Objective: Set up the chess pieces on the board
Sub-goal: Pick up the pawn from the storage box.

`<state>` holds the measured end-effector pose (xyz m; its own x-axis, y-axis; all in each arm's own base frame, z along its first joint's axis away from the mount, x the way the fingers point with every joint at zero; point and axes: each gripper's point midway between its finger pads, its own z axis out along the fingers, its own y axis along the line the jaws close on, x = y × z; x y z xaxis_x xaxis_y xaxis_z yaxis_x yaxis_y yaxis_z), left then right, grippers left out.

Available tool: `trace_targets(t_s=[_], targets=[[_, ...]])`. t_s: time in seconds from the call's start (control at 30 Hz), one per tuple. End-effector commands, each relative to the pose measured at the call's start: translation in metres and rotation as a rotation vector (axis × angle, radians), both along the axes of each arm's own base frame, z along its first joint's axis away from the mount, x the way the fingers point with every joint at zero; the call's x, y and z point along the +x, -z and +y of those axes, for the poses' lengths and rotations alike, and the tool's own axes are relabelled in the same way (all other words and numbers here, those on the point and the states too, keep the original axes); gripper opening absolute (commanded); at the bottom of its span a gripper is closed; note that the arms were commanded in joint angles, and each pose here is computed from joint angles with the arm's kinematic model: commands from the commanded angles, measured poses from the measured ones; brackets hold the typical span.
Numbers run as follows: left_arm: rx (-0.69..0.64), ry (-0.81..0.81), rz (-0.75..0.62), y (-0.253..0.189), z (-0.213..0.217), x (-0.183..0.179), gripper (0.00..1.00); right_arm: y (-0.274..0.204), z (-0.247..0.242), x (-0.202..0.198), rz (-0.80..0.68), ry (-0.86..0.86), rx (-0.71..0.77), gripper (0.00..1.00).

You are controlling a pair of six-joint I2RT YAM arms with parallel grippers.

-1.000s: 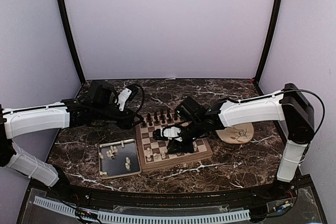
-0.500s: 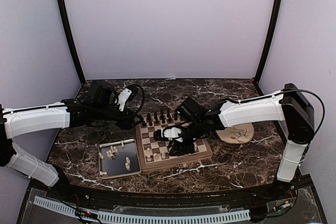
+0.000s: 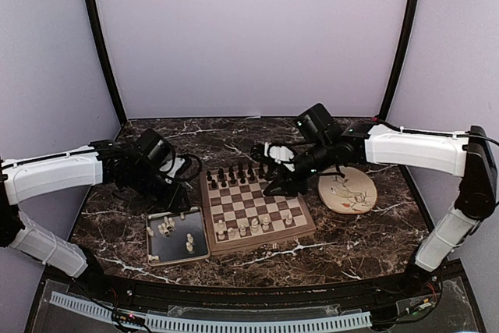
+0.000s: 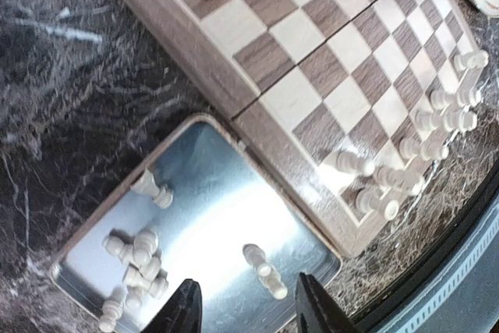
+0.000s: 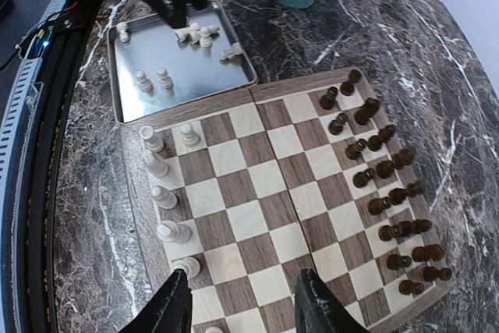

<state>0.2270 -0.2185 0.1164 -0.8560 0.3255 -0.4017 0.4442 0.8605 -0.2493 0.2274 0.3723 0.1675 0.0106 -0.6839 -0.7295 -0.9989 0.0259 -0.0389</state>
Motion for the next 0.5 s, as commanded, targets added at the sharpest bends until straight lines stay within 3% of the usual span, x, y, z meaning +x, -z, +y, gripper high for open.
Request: trace_targets(t_s=[0.0,0.47], targets=[[0.062,-0.027,0.176,0.023,0.014,-0.039,0.43,-0.006,-0.02,0.014,-0.009,0.063,0.038,0.46],[0.238,0.024,0.264,0.062,0.006,-0.043,0.42,0.002,-0.043,0.03,-0.036,0.119,0.063,0.45]])
